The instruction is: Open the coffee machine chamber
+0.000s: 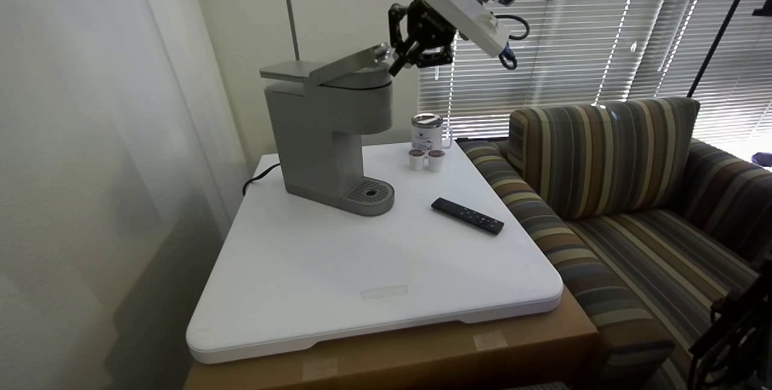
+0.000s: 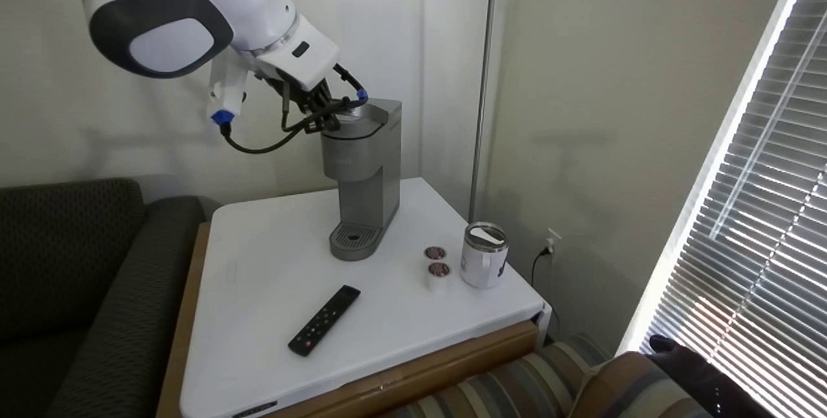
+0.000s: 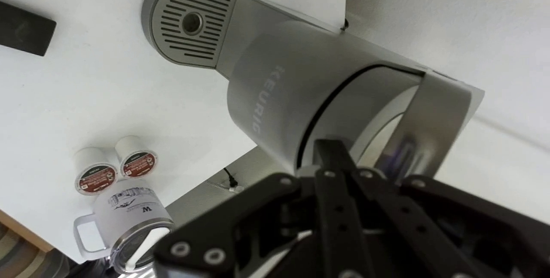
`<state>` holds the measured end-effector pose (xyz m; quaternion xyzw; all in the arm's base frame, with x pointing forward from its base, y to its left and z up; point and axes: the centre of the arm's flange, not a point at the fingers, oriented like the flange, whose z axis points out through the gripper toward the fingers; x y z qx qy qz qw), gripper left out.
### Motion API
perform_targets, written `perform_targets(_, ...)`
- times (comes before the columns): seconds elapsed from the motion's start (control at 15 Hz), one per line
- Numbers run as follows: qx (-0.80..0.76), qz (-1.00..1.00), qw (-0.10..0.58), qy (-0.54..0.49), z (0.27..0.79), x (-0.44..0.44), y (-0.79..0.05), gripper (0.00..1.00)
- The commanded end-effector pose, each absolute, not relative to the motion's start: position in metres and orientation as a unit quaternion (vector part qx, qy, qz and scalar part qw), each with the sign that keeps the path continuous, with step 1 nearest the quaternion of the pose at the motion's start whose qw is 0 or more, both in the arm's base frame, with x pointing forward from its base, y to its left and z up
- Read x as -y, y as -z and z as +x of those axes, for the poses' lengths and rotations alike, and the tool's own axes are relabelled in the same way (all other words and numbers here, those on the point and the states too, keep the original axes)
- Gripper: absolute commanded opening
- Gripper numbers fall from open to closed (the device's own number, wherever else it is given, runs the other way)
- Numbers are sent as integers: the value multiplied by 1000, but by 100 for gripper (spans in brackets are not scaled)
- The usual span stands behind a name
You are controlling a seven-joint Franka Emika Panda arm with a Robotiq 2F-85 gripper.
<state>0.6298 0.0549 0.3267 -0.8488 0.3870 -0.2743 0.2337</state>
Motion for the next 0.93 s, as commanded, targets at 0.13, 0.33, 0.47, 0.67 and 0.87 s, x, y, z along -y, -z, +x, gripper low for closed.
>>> perform_targets(0.13, -374, -853, 226, 284, 629, -54, -344, 0)
perform_targets(0.33, -365, -857, 221, 290, 630, -55, -351, 0)
perform_targets(0.47, -356, -860, 219, 293, 632, -57, -356, 0)
perform_targets(0.67, -338, -868, 220, 291, 635, -60, -367, 0)
perform_targets(0.87, -324, -873, 217, 292, 638, -61, -383, 0)
